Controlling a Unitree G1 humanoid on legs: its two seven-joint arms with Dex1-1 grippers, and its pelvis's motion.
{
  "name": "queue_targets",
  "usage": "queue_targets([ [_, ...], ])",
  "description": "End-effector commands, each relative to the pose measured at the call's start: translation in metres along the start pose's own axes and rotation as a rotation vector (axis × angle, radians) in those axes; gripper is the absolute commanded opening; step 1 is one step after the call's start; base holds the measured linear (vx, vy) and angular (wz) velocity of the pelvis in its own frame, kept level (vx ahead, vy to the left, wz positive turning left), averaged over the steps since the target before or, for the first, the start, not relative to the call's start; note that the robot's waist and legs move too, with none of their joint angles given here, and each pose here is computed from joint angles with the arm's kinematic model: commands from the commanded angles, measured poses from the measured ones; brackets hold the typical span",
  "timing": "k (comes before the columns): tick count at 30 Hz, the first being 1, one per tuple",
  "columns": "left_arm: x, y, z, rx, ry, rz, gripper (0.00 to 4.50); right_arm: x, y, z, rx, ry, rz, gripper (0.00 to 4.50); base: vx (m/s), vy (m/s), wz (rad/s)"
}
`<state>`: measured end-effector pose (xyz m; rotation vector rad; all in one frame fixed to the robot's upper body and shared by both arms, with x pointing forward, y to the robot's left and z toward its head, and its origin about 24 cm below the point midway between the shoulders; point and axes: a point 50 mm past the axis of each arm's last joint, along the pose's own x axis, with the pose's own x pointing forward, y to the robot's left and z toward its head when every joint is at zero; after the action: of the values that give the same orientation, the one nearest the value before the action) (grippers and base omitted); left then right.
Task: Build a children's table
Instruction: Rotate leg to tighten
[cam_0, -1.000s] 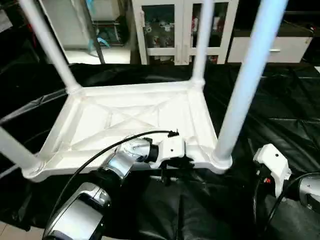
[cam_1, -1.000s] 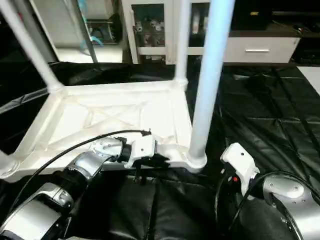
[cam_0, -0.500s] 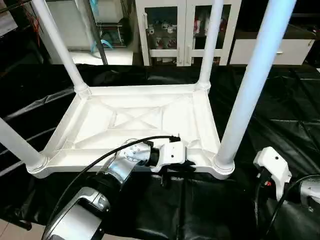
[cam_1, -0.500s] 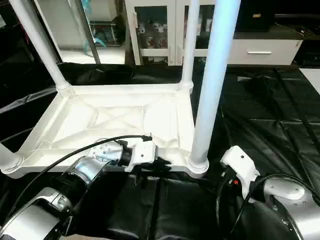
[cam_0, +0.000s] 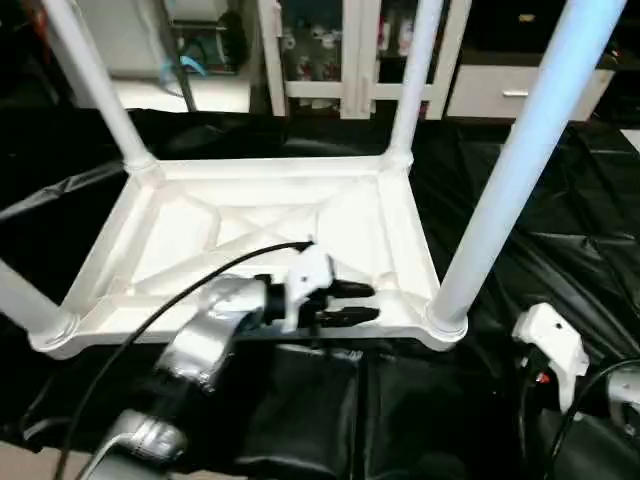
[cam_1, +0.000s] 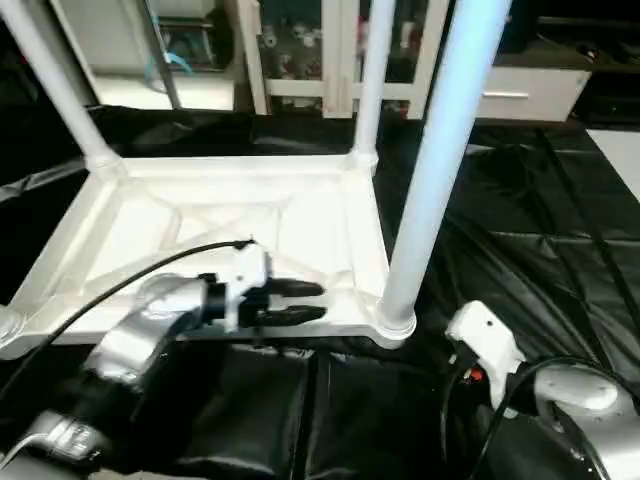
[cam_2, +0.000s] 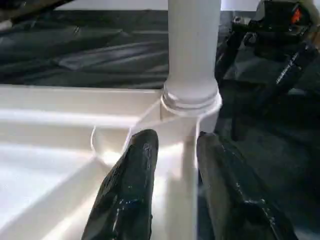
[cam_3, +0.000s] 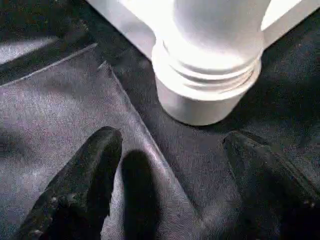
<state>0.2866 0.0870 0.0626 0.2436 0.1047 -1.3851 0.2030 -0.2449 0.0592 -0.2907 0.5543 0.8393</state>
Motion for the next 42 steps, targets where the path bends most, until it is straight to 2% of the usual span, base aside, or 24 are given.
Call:
queue_targets([
  [1, -0.012, -0.001, 0.004, -0.013, 0.018, 0.03, 1.56, -0.007, -0.01, 0.006, -0.003, -0.038, -0.051, 3.55, 0.0, 0.0, 0.0],
  [6, -0.036, -0.007, -0.004, -0.055, 0.102, 0.115, 1.56, -0.008, -0.027, 0.02, 0.033, -0.163, -0.172, 3.55, 0.0, 0.0, 0.0],
  [9, -0.048, -0.008, -0.007, -0.092, 0.106, 0.216, 1.56, -0.002, -0.031, 0.03, 0.074, -0.24, -0.213, 3.55, 0.0, 0.0, 0.0],
  [13, -0.059, -0.012, -0.009, -0.131, 0.108, 0.305, 1.56, 0.005, -0.024, 0.026, 0.067, -0.219, -0.175, 3.55, 0.0, 0.0, 0.0],
  [15, -0.07, -0.015, -0.016, -0.143, 0.145, 0.4, 1.56, 0.008, -0.022, 0.017, 0.071, -0.18, -0.186, 3.55, 0.0, 0.0, 0.0],
  [17, -0.077, -0.017, -0.02, -0.145, 0.166, 0.475, 1.56, 0.009, -0.023, 0.013, 0.084, -0.165, -0.216, 3.55, 0.0, 0.0, 0.0],
  [20, -0.084, -0.023, -0.02, -0.165, 0.134, 0.55, 1.56, 0.008, -0.032, 0.012, 0.103, -0.186, -0.321, 3.55, 0.0, 0.0, 0.0],
  [22, -0.085, -0.03, -0.017, -0.182, 0.109, 0.557, 1.56, 0.006, -0.04, 0.015, 0.116, -0.217, -0.423, 3.55, 0.0, 0.0, 0.0],
  [26, -0.085, -0.036, -0.017, -0.201, 0.109, 0.571, 1.56, 0.006, -0.045, 0.016, 0.148, -0.239, -0.463, 3.55, 0.0, 0.0, 0.0],
  [28, -0.086, -0.038, -0.019, -0.194, 0.127, 0.572, 1.56, 0.006, -0.044, 0.015, 0.137, -0.229, -0.458, 3.55, 0.0, 0.0, 0.0],
  [31, -0.089, -0.039, -0.021, -0.165, 0.141, 0.621, 1.56, 0.007, -0.038, 0.005, 0.147, -0.187, -0.431, 3.55, 0.0, 0.0, 0.0],
  [34, -0.089, -0.039, -0.018, -0.148, 0.127, 0.63, 1.56, 0.008, -0.036, 0.001, 0.137, -0.164, -0.434, 3.55, 0.0, 0.0, 0.0],
  [38, -0.092, -0.044, -0.017, -0.145, 0.134, 0.617, 1.56, 0.008, -0.04, 0.006, 0.161, -0.226, -0.488, 3.55, 0.0, 0.0, 0.0],
  [42, -0.097, -0.052, -0.016, -0.171, 0.132, 0.591, 1.56, 0.003, -0.056, 0.02, 0.19, -0.337, -0.647, 3.55, 0.0, 0.0, 0.0],
])
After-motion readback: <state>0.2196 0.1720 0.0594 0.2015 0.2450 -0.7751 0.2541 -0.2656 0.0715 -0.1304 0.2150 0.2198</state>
